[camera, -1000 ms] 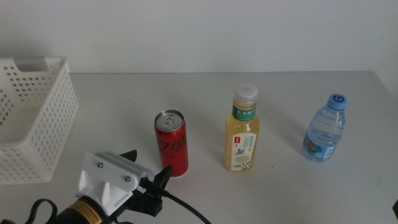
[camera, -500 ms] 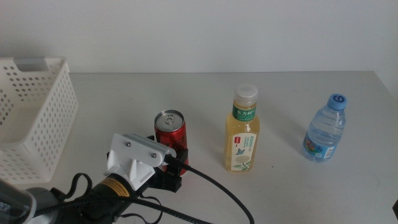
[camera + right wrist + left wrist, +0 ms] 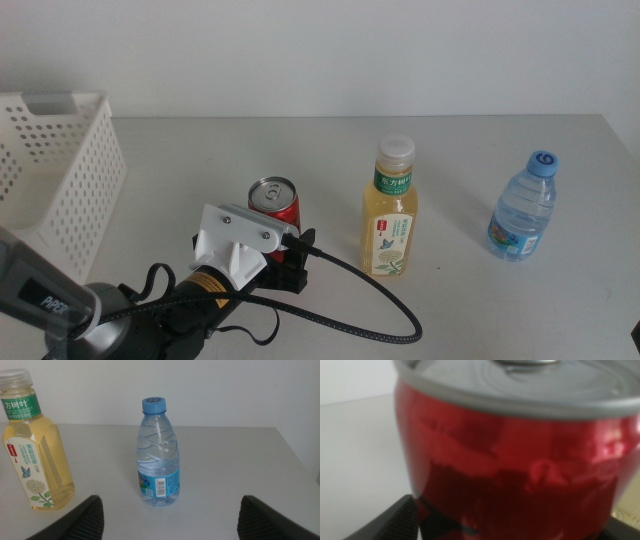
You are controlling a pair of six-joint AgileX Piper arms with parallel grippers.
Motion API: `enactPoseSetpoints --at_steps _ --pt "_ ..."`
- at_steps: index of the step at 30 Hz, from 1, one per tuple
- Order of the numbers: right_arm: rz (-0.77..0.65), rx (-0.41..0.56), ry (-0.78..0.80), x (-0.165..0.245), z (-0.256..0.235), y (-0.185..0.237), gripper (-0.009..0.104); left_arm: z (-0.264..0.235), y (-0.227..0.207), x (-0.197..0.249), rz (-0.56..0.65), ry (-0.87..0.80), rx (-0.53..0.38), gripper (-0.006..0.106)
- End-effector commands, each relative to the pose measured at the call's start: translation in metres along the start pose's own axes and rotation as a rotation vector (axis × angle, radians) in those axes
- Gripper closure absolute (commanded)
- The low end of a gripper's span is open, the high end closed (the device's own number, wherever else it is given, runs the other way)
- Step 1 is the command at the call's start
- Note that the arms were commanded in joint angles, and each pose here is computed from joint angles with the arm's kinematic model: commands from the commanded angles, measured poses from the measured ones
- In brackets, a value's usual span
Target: Use arms to grab the bottles and put them into the dustbin to the left of the table.
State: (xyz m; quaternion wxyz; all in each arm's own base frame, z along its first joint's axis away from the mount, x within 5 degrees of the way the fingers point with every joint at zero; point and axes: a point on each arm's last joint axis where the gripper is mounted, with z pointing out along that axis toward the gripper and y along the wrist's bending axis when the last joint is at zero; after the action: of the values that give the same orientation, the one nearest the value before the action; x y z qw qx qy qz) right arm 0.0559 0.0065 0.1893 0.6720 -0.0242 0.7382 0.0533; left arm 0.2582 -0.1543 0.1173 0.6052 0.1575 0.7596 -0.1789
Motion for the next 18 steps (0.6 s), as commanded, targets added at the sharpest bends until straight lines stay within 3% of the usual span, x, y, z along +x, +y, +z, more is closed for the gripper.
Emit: enactPoseSetpoints --at_steps 1,4,12,18 --pt "-0.01 -0.005 -0.103 -0.011 -0.003 0.0 0.001 0.001 -0.002 -0.024 -0.035 -0.152 0.012 0.013" --pt "-0.01 -0.005 -0.103 -0.011 -0.003 0.0 0.001 0.001 -0.002 -0.024 -0.046 -0.152 0.013 0.026" --pt "-0.01 -0.005 -0.103 -0.011 -0.003 0.0 0.001 0.0 -0.001 -0.025 0.0 -0.153 0.008 0.079" --pt "-0.01 -0.005 -0.103 -0.011 -0.003 0.0 0.001 -0.005 0.001 -0.039 -0.025 -0.113 -0.034 0.1"
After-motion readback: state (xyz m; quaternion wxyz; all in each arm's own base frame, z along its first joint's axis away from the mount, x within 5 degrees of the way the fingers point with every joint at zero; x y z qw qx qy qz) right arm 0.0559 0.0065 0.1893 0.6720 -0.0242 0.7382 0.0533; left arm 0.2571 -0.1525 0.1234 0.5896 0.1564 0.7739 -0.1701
